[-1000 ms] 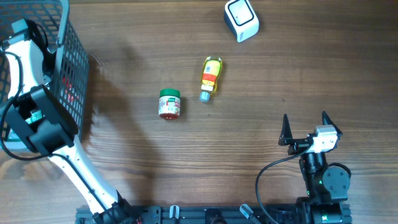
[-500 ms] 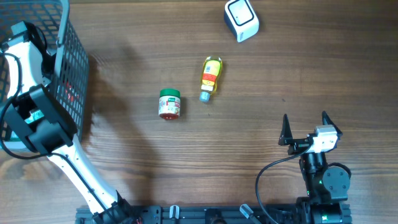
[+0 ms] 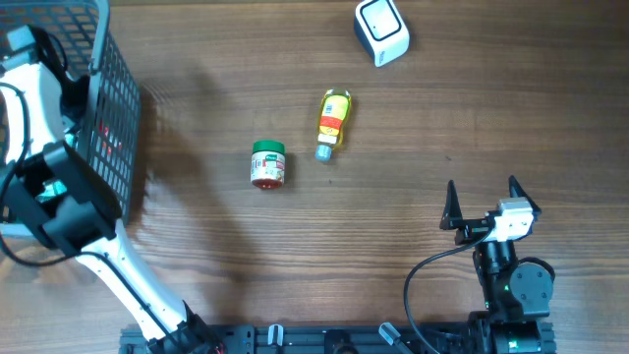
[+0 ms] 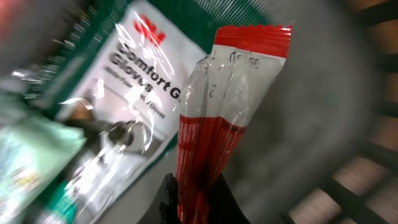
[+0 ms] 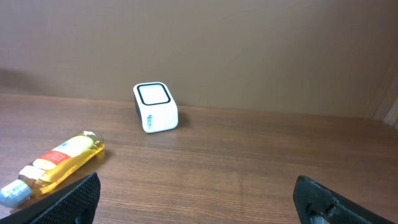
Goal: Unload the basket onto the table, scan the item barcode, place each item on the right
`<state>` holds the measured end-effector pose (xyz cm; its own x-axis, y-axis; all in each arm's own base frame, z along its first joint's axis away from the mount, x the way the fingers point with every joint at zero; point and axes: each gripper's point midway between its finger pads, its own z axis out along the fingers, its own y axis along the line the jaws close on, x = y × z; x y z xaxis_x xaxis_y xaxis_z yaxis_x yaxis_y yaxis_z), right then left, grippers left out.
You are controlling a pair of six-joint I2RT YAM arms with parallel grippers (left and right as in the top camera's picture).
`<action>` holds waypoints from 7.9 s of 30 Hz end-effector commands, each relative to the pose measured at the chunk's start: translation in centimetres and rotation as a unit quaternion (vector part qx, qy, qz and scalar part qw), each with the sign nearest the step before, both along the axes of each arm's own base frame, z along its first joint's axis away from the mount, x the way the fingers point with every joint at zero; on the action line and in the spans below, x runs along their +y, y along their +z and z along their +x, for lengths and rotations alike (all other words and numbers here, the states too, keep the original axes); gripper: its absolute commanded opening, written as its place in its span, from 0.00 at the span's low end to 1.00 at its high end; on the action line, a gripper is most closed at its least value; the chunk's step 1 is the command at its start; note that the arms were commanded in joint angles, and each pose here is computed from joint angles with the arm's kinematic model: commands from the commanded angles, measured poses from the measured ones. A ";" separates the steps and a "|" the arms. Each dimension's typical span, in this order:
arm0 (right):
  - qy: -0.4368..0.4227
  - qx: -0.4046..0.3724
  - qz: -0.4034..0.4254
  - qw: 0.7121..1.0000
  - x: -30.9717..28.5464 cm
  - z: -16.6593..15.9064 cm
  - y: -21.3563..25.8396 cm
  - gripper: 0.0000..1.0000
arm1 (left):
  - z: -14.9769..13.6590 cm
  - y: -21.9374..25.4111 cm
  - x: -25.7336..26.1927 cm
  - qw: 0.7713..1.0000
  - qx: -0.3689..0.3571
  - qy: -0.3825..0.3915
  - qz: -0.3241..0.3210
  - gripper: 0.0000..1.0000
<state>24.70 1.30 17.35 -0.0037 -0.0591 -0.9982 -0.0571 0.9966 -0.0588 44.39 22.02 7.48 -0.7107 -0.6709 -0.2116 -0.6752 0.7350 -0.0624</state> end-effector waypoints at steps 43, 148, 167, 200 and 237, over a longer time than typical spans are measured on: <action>-0.011 -0.005 -0.009 1.000 -0.4 0.0 0.2 1.00 | -0.3 13.7 -38.2 0.939 -0.120 -0.323 0.012 0.04; -0.012 -0.005 -0.009 1.000 -0.4 0.0 0.2 1.00 | -10.5 -0.3 5.5 0.984 0.113 0.008 0.139 0.93; -0.011 -0.005 -0.009 1.000 -0.4 0.0 0.2 1.00 | -10.5 -3.8 7.2 0.984 0.108 0.004 0.143 0.60; -0.011 -0.005 -0.009 1.000 -0.4 0.0 0.2 1.00 | -8.0 19.5 1.8 0.950 -0.158 0.037 0.266 0.04; -0.011 -0.005 -0.009 1.000 -0.4 0.0 0.2 1.00 | -11.4 4.0 -49.4 0.958 -0.068 -0.279 0.001 0.04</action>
<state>24.70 1.29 17.35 -0.0037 -0.0591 -0.9982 -0.0567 0.9967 -0.0588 33.91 -25.53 12.72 -0.9114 -0.2129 -0.3522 -0.1829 0.9762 -0.1170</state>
